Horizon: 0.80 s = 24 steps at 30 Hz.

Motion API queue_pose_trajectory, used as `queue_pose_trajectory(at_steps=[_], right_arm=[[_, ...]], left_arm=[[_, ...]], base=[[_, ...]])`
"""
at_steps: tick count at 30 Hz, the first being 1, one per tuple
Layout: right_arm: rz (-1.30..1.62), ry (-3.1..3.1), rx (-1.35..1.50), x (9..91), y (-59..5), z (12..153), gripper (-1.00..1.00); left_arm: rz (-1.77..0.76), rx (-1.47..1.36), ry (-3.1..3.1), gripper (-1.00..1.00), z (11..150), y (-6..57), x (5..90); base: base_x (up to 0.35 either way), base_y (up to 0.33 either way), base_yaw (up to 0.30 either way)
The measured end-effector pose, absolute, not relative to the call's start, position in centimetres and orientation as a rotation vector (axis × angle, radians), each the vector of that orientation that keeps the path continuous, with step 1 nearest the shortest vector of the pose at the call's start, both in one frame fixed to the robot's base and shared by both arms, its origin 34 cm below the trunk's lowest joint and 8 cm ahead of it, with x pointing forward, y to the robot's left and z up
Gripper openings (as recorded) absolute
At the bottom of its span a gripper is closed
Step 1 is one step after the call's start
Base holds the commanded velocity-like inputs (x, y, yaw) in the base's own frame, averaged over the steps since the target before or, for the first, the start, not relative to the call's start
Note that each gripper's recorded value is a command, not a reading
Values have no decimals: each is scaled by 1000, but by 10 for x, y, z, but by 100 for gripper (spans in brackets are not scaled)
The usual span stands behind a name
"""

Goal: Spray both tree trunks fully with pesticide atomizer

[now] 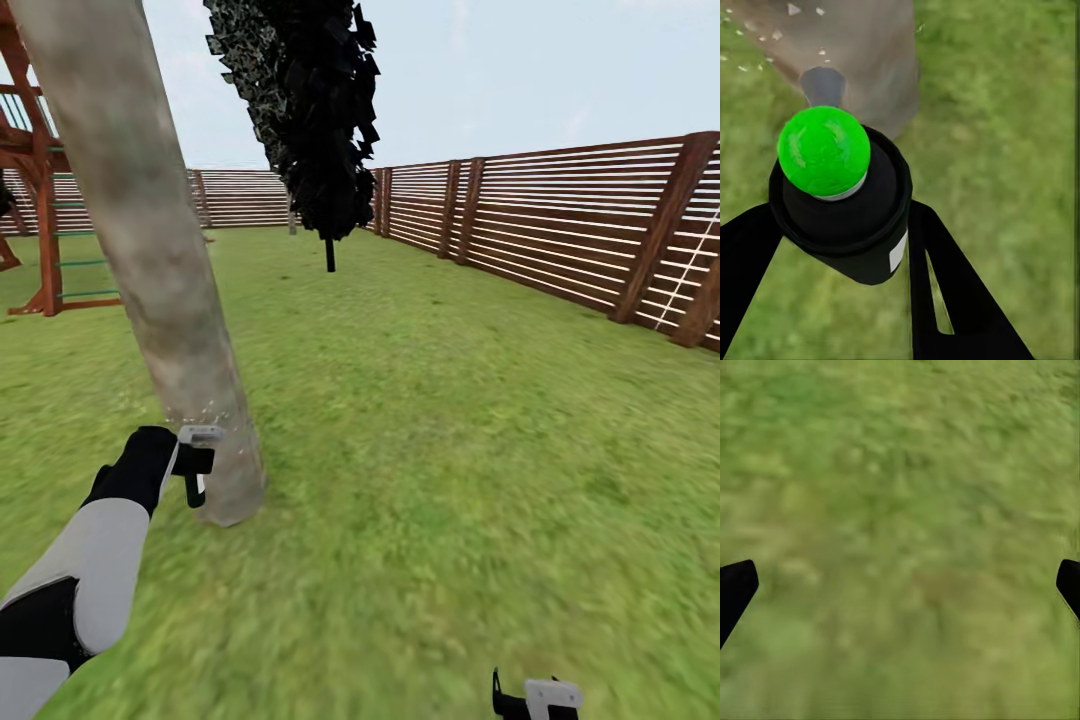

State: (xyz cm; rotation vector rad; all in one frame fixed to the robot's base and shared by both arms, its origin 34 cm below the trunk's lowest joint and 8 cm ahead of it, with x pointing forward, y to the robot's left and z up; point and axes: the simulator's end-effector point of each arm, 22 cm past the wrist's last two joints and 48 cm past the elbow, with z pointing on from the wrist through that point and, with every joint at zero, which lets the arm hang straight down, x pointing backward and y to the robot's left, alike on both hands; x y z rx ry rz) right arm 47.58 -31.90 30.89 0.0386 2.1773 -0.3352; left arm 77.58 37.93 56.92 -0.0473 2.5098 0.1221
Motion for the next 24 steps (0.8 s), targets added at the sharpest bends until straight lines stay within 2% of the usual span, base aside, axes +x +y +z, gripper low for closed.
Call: queue_pose_trajectory(at_steps=[5, 12, 15, 20, 24], right_arm=[[-335, 2178, 39, 476, -319, 309, 100], [-335, 2179, 38, 475, -319, 308, 100], [-333, 2180, 38, 475, -318, 308, 100], [-333, 2179, 39, 475, -318, 308, 100], [-333, 2180, 39, 475, -318, 308, 100]], left_arm=[[123, -46, 2512, -100, 568, 379, 775], [139, -49, 2520, -100, 564, 385, 771], [209, -85, 2544, -100, 557, 431, 755], [128, -55, 2559, -100, 545, 387, 758], [183, -56, 2569, -100, 541, 406, 750]], base=[[114, -251, 36], [4, -273, 267], [0, -274, 278], [109, -269, 278], [192, -236, 207]])
